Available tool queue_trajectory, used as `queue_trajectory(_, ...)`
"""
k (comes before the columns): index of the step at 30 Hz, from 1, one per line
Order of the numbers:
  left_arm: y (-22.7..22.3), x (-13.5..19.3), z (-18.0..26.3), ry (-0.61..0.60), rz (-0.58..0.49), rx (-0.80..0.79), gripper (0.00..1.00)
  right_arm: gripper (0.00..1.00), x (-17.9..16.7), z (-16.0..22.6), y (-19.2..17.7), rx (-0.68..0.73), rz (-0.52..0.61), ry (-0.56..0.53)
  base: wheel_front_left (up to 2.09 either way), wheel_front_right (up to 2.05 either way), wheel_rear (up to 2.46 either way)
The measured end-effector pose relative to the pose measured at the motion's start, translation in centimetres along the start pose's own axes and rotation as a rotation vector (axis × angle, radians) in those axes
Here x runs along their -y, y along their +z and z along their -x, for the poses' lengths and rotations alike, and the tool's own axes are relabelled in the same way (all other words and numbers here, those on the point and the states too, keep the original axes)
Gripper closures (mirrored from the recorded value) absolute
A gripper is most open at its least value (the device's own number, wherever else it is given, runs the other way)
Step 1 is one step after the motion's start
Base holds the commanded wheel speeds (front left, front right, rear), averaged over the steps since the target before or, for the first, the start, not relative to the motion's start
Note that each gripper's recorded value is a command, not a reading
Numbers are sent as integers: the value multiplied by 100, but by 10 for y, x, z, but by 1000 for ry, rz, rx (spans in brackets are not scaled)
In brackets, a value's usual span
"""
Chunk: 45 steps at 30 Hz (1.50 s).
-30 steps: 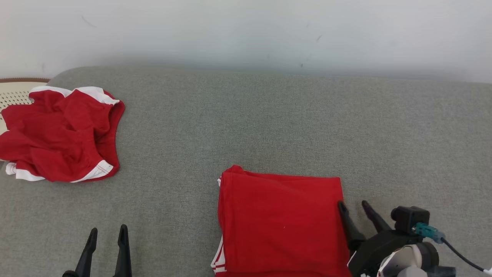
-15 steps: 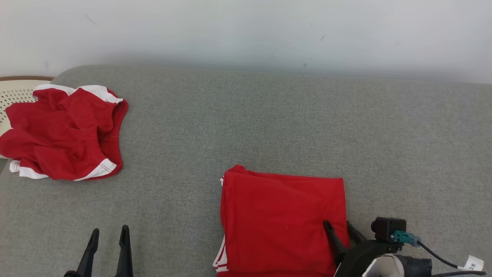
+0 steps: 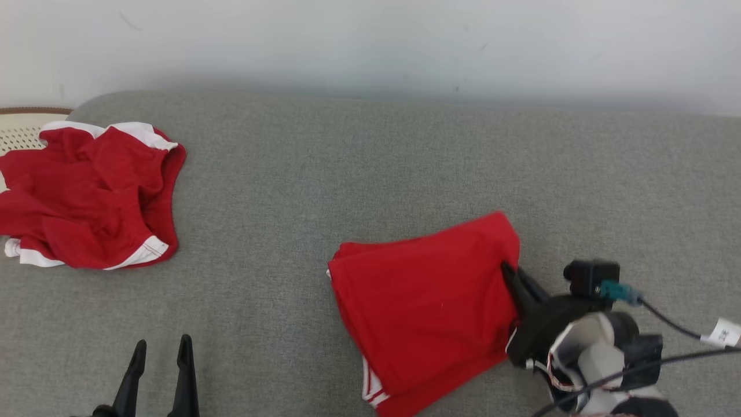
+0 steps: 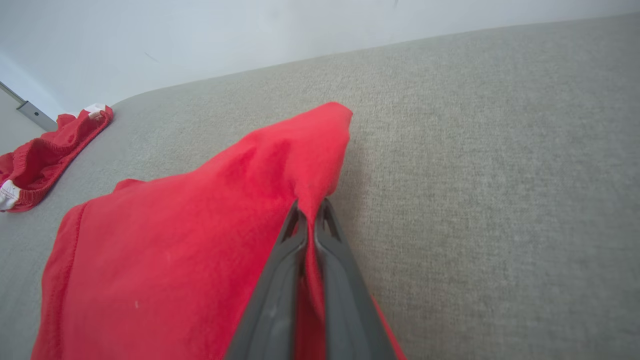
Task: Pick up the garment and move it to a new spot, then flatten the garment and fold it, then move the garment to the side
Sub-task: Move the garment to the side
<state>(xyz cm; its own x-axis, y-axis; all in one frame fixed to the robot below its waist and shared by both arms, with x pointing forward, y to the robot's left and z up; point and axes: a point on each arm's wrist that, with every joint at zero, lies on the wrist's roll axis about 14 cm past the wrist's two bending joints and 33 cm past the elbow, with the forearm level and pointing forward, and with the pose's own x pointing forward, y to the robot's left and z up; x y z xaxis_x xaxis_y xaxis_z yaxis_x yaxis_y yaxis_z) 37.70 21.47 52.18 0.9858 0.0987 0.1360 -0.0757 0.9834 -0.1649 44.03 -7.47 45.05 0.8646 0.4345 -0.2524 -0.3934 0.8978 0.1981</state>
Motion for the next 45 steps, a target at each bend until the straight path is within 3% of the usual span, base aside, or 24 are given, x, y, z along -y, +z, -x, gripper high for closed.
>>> queue_trajectory(6, 3, 7, -14, -18, 8, 22, 0, 100, 34, -22, 41, 49, 85, -37, 0, 0, 0)
queue_trajectory(16, 5, 17, -46, -49, -4, 64, 0, 100, 123, -47, 86, 45, 224, -175, 0, 0, 0)
queue_trajectory(28, -11, 40, -84, -136, -34, 91, 0, 100, 243, -45, 80, -102, 357, -381, 0, 0, 0)
queue_trajectory(45, -35, 61, -105, -223, -51, 95, 0, 100, 330, -8, 84, -267, 517, -553, 0, 0, 0)
